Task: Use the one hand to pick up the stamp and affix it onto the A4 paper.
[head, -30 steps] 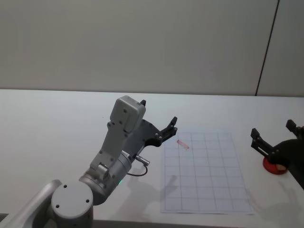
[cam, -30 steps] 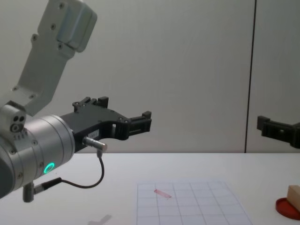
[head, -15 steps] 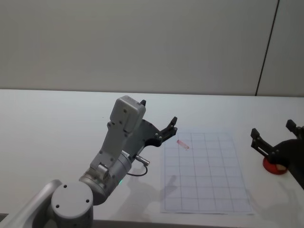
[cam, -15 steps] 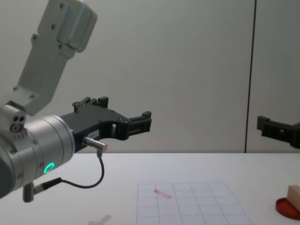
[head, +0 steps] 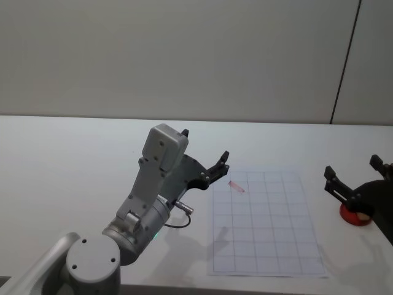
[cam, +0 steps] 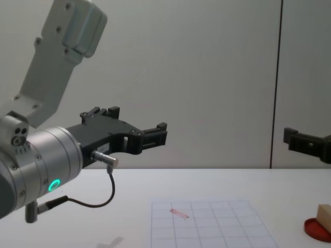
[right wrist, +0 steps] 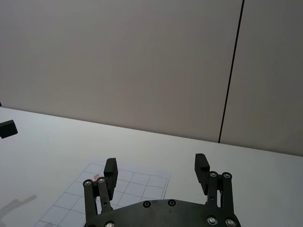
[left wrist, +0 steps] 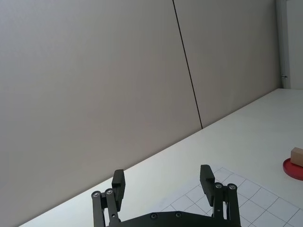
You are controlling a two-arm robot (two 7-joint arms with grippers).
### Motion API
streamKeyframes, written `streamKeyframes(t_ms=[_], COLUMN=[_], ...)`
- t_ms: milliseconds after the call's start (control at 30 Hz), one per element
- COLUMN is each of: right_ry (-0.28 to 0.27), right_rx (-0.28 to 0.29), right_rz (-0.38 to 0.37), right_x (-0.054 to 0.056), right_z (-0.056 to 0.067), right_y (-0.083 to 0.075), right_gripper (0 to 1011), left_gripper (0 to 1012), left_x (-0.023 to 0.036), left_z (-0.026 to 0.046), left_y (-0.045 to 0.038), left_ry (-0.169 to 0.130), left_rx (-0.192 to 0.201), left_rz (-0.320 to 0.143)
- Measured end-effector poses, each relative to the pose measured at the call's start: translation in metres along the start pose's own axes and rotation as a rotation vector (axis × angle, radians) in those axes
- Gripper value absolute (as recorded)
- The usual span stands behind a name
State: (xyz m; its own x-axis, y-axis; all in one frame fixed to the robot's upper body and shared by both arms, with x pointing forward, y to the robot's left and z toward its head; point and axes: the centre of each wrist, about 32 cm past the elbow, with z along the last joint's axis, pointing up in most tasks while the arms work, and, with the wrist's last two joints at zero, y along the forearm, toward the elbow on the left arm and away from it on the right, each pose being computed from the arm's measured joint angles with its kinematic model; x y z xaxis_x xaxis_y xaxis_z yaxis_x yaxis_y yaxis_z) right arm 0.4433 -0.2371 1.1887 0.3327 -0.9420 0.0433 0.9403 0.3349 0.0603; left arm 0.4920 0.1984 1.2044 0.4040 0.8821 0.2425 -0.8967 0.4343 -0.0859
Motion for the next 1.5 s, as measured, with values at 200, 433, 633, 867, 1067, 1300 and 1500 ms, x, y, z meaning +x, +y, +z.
streamKeyframes(t_ms=[200,433,633,867,1067,1300,1500], right_ry=[0.0,0.0,0.003,0.016,0.03,0.039,0.041], right_rx=[0.0,0.0,-0.02,-0.083,-0.151,-0.242,-0.302], right_rz=[0.0,0.0,-0.004,-0.019,-0.04,-0.071,-0.102], right_x=[0.0,0.0,0.002,0.008,0.015,0.023,0.03], right_z=[0.0,0.0,0.0,-0.001,0.0,0.003,0.005], right_y=[0.0,0.0,0.0,0.0,0.002,0.008,0.016], right_gripper=[1001,1001,1001,1001,1001,1001,1001], left_gripper=[1002,1002,1002,1002,1002,1002,1002], left_x=[0.0,0.0,0.0,0.0,0.0,0.0,0.0], left_z=[0.0,0.0,0.0,0.0,0.0,0.0,0.0], left_y=[0.0,0.0,0.0,0.0,0.0,0.0,0.0], left_ry=[0.0,0.0,0.0,0.0,0.0,0.0,0.0], left_rx=[0.0,0.0,0.0,0.0,0.0,0.0,0.0], left_rz=[0.0,0.0,0.0,0.0,0.0,0.0,0.0])
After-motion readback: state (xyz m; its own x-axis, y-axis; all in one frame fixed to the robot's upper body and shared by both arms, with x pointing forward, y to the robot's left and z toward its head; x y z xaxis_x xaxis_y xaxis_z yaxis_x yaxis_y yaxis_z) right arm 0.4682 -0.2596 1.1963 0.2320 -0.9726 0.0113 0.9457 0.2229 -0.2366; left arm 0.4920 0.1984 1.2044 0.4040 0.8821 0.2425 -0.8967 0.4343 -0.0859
